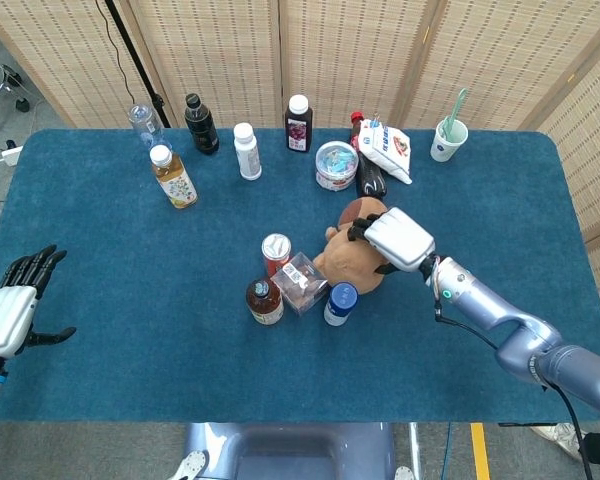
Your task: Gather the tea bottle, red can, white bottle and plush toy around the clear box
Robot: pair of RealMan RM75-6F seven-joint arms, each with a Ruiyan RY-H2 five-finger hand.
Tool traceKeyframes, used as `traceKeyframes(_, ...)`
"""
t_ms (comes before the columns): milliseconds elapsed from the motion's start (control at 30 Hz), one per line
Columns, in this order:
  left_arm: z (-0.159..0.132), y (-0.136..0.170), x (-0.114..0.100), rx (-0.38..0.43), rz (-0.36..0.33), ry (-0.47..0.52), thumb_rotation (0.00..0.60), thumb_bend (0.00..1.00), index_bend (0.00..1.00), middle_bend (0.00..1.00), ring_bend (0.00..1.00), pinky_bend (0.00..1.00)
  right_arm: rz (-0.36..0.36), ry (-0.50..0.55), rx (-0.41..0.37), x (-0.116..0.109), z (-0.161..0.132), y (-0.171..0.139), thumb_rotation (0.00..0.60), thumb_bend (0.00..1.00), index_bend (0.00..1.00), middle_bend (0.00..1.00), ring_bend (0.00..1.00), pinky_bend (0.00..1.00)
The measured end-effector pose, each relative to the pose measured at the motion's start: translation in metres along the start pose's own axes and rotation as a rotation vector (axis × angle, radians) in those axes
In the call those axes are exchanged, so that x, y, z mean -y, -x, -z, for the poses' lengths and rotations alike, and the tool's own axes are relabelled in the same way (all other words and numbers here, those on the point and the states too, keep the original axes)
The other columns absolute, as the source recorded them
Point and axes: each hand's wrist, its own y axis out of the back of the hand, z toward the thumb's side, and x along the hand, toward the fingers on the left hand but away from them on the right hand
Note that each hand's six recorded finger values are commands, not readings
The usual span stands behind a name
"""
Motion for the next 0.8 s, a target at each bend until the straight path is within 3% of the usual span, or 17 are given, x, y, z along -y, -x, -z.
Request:
traceKeyframes(367, 0.002, 0.001, -0.002, -0.003, -0.005, 0.007, 0.600, 0.11, 0.00, 0.00, 0.00, 0.00, -0.027, -0.057, 0.004, 0.014, 0.002, 0.008, 0.600, 0.91, 0.62, 0.50, 0.52, 0.63)
traceKeyframes(433, 0.002, 0.001, -0.002, -0.003, -0.005, 0.008, 0.600, 0.11, 0.00, 0.00, 0.00, 0.00, -0.028, -0.060, 0.003, 0.015, 0.002, 0.008, 0.600, 0.91, 0.57, 0.46, 0.48, 0.62)
traceKeyframes(467, 0.002, 0.001, -0.002, -0.003, -0.005, 0.008, 0.600, 0.11, 0.00, 0.00, 0.00, 0.00, -0.029, -0.063, 0.002, 0.016, 0.002, 0.007, 0.600, 0.86, 0.50, 0.41, 0.43, 0.60)
traceKeyframes(533, 0.002, 0.000, -0.002, -0.002, -0.004, 0.007, 0.600, 0.11, 0.00, 0.00, 0.00, 0.00, -0.034, -0.070, -0.003, 0.018, 0.002, 0.006, 0.600, 0.64, 0.33, 0.27, 0.30, 0.53)
traceKeyframes(600, 0.002, 0.000, -0.002, -0.002, -0.003, 0.007, 0.600, 0.11, 0.00, 0.00, 0.00, 0.00, -0.045, -0.074, -0.007, 0.020, 0.002, 0.005, 0.600, 0.20, 0.13, 0.07, 0.11, 0.38)
traceKeyframes(633, 0.002, 0.000, -0.002, -0.002, -0.003, 0.007, 0.600, 0.11, 0.00, 0.00, 0.00, 0.00, -0.051, -0.076, -0.005, 0.021, 0.002, 0.005, 0.600, 0.06, 0.06, 0.02, 0.04, 0.30)
traceKeyframes(700, 0.001, 0.001, -0.001, 0.000, -0.002, 0.007, 0.600, 0.11, 0.00, 0.00, 0.00, 0.00, -0.068, -0.093, 0.000, 0.023, 0.005, 0.004, 0.600, 0.00, 0.01, 0.00, 0.00, 0.24)
traceKeyframes(800, 0.002, 0.000, -0.001, -0.001, -0.001, 0.007, 0.600, 0.11, 0.00, 0.00, 0.00, 0.00, -0.055, -0.142, 0.006, 0.022, 0.007, 0.002, 0.600, 0.00, 0.00, 0.00, 0.00, 0.22)
